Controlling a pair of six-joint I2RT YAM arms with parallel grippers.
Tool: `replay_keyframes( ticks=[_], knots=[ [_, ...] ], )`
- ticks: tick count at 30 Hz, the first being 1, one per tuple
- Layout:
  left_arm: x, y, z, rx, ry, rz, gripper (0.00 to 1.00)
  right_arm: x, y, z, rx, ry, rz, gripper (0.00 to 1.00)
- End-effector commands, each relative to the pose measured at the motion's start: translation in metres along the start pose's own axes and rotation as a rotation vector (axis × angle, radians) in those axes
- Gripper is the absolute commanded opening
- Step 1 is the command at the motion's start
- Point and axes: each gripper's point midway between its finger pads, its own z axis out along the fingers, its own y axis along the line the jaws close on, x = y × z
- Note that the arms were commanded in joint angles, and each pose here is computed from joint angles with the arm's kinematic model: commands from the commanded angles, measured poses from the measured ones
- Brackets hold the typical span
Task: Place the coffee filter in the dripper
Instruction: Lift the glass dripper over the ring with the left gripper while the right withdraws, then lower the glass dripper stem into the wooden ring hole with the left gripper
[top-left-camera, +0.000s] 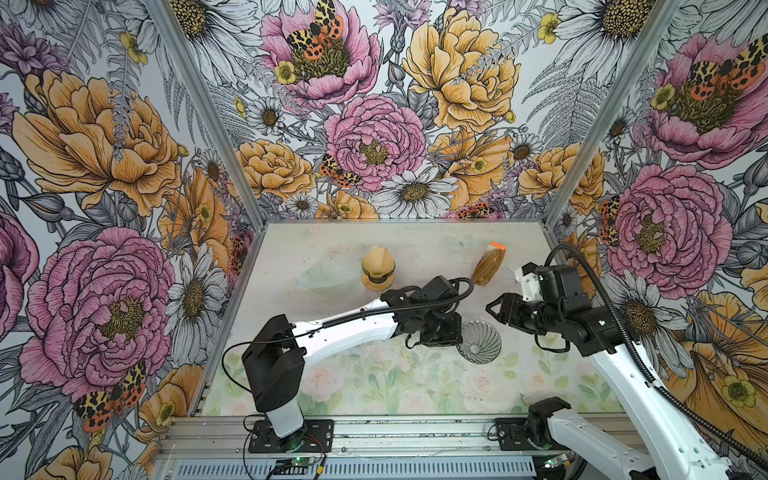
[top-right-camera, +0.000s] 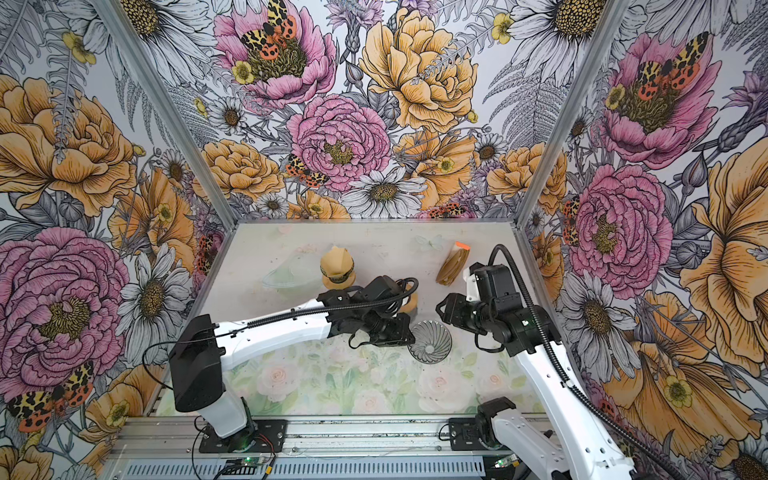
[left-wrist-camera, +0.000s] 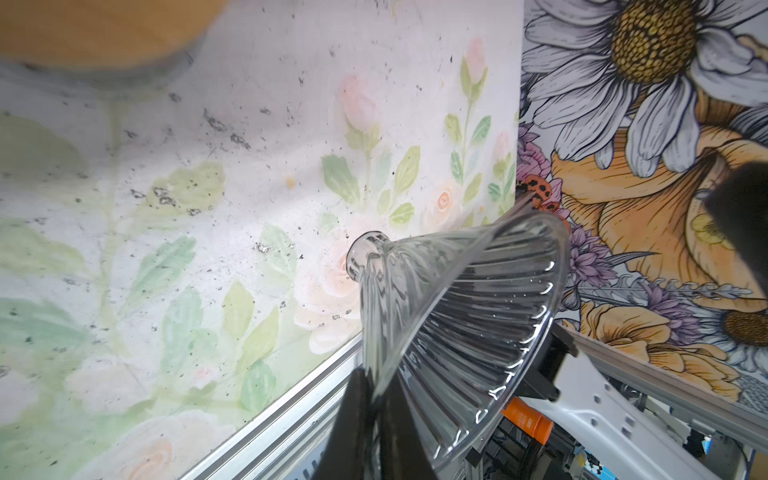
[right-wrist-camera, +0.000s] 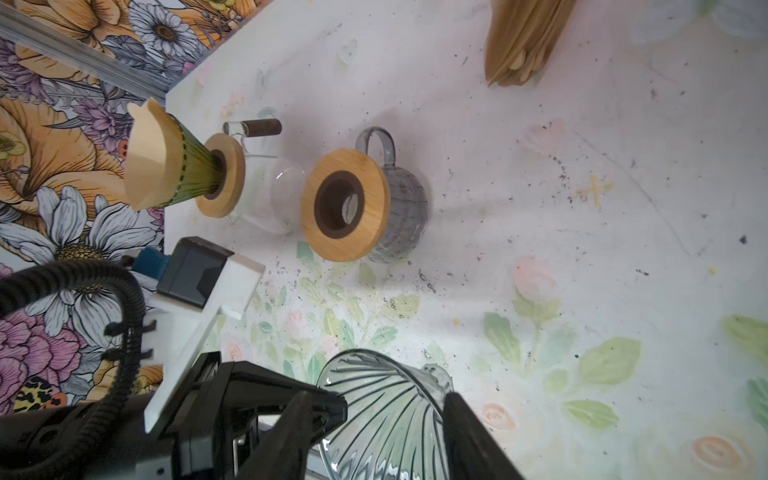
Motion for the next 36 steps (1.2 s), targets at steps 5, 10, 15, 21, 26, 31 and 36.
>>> replay_keyframes(
  ticks=[5,10,15,21,26,31,36],
  knots=[
    [-0.045,-0.019,-0.070,0.090,-0.105,-0.002,0.08,-0.030,0.045,-0.028,-0.163,-0.103,-0.090,0.58],
    [-0.079,-0.003,-0.094,0.068,-0.163,-0.035,0.08,-0.034,0.063,-0.037,-0.251,-0.125,-0.113,0.66],
    [-0.109,0.022,-0.109,0.010,-0.215,-0.073,0.09,-0.034,0.070,-0.043,-0.294,-0.154,-0.140,0.80],
    [-0.126,0.032,-0.109,-0.018,-0.208,-0.087,0.08,-0.032,0.068,-0.045,-0.296,-0.164,-0.155,0.99],
    [-0.134,0.036,-0.103,-0.043,-0.169,-0.078,0.09,-0.027,0.059,-0.037,-0.269,-0.154,-0.132,0.99],
    [-0.137,0.038,-0.097,-0.047,-0.137,-0.072,0.09,-0.024,0.046,-0.029,-0.225,-0.156,-0.105,0.99],
    [-0.139,0.043,-0.081,-0.058,-0.096,-0.077,0.10,-0.023,0.039,-0.025,-0.206,-0.159,-0.083,0.99]
  ],
)
